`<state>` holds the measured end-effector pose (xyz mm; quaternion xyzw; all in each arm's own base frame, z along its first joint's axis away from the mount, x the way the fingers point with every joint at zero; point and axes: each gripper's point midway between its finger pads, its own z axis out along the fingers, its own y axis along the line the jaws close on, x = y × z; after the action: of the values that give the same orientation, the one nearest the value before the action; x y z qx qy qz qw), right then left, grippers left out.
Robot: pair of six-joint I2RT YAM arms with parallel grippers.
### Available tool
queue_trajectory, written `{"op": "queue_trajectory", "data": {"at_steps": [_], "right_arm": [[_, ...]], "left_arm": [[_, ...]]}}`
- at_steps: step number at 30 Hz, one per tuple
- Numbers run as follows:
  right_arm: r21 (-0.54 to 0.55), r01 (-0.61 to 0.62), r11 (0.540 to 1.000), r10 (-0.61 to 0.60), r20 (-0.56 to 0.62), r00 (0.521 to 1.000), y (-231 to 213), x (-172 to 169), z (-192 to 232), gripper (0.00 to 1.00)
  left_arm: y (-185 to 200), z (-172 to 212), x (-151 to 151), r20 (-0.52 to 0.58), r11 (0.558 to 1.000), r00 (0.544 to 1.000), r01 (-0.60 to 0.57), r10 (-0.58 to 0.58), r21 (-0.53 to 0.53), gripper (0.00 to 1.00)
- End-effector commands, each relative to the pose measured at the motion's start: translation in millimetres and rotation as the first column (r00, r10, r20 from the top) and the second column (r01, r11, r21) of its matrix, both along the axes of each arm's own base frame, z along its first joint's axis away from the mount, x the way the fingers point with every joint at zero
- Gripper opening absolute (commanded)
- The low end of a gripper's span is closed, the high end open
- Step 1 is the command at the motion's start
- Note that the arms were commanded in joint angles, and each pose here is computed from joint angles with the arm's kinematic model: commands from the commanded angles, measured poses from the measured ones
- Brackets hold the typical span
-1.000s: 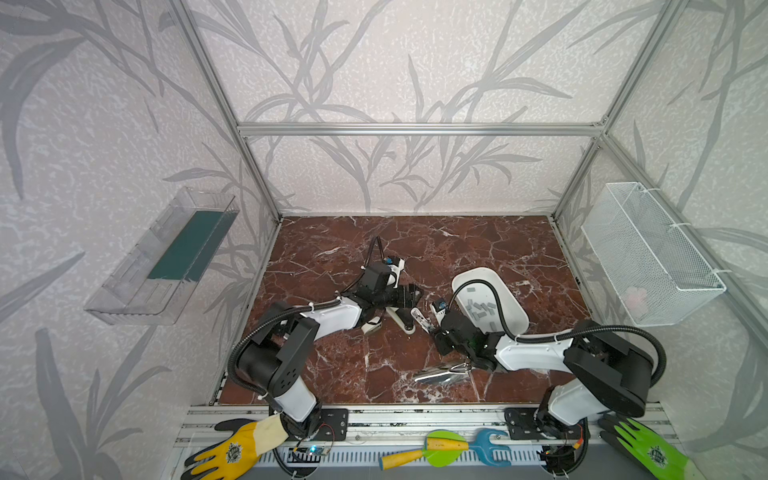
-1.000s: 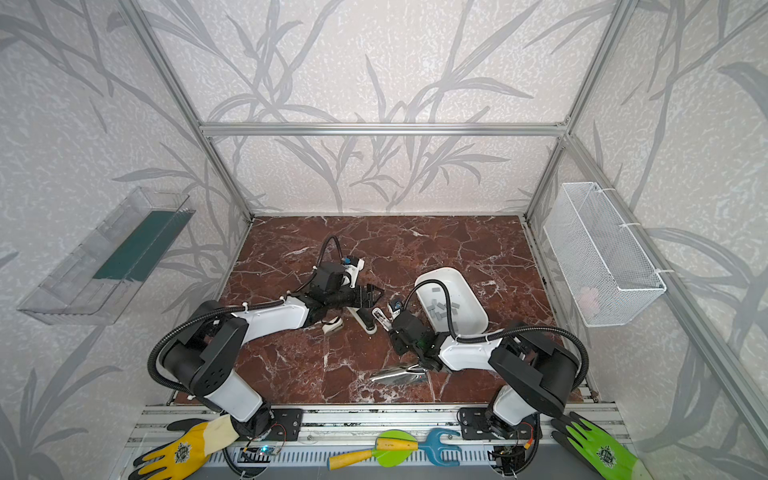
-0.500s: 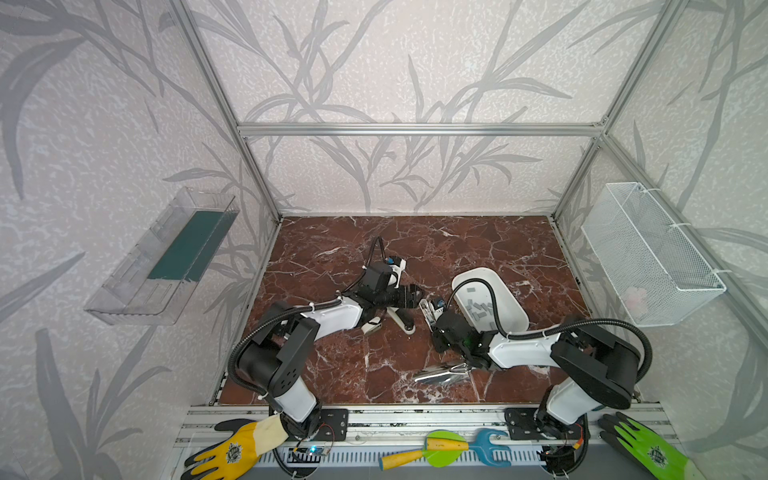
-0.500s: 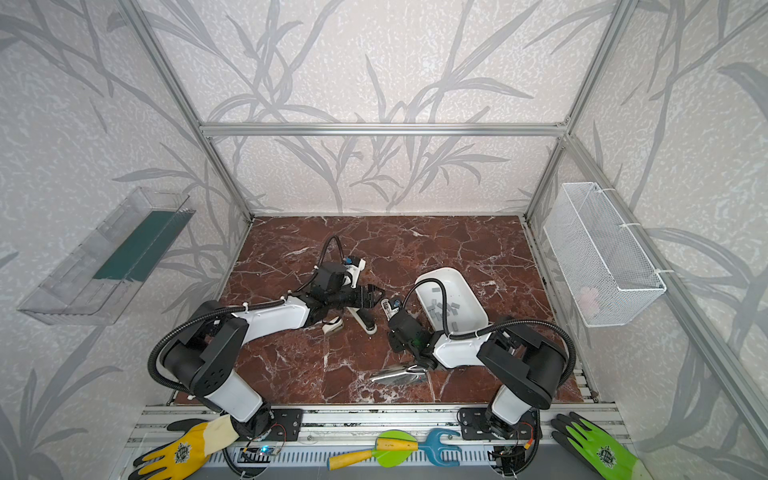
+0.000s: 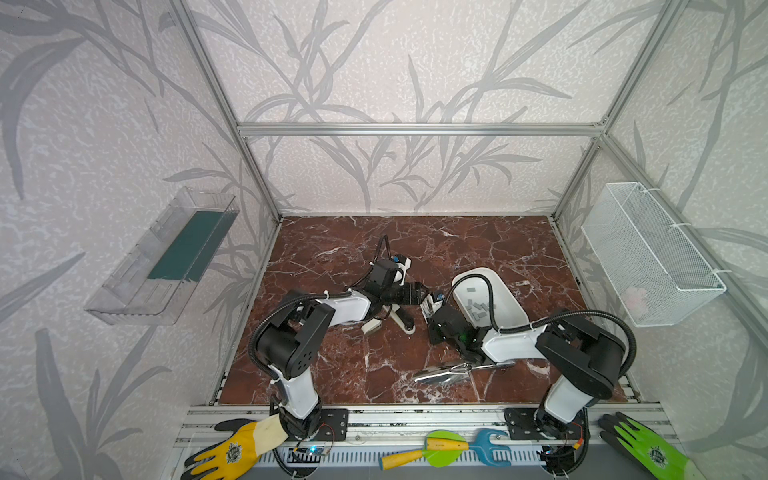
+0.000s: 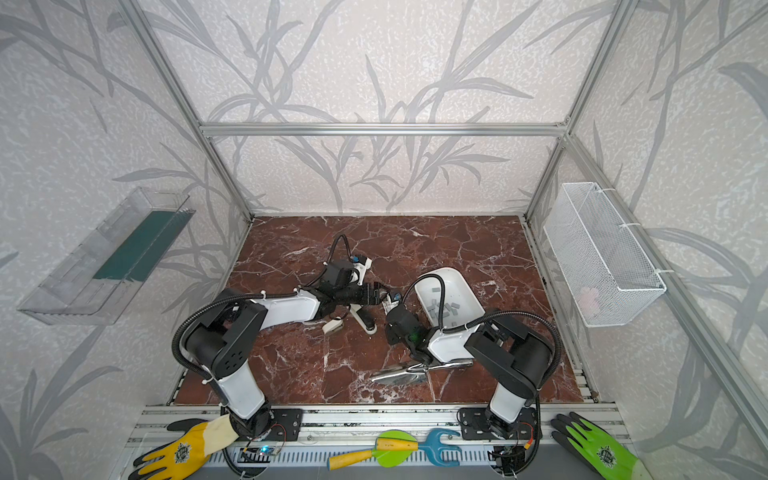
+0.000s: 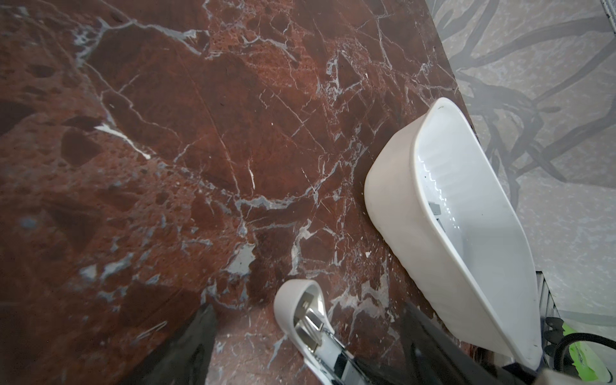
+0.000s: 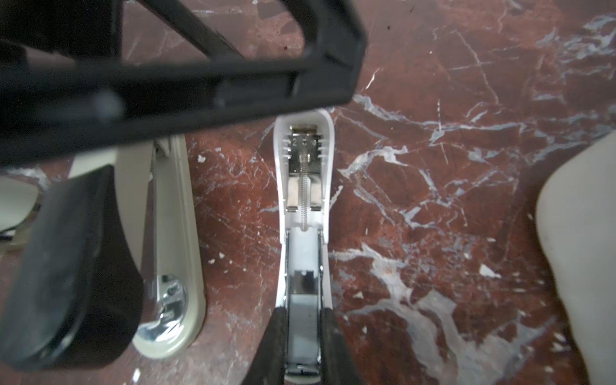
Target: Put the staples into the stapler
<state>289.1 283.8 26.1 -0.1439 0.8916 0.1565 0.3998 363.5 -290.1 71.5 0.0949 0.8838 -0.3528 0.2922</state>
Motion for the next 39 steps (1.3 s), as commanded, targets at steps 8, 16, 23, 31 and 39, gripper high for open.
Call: {"op": "queue_trajectory", "data": {"at_steps": [8,16,23,31,39], "right_arm": [[0.010,-0.006,1.000,0.006,-0.030,1.000,5,2,-12,0.12],[0.009,-0.004,1.000,0.005,-0.022,1.000,5,3,-13,0.12],[0.004,-0.003,1.000,0.003,-0.003,1.000,1,3,-11,0.13],[0.013,-0.012,1.000,0.012,0.018,1.000,1,3,-8,0.16],[0.039,-0.028,0.999,0.026,0.051,0.998,-2,-1,3,0.32]], "left_arm": [[-23,1,2,-0.001,0.993,0.996,0.088,-0.088,-0.080,0.74],[-35,18,-6,0.051,0.973,0.987,0.159,-0.152,-0.165,0.59],[-38,30,-23,0.105,0.964,0.977,0.200,-0.184,-0.172,0.57],[-39,13,-46,0.099,0.966,0.972,0.224,-0.212,-0.132,0.53],[-30,-6,-47,0.082,0.979,0.977,0.199,-0.195,-0.044,0.47]]}}
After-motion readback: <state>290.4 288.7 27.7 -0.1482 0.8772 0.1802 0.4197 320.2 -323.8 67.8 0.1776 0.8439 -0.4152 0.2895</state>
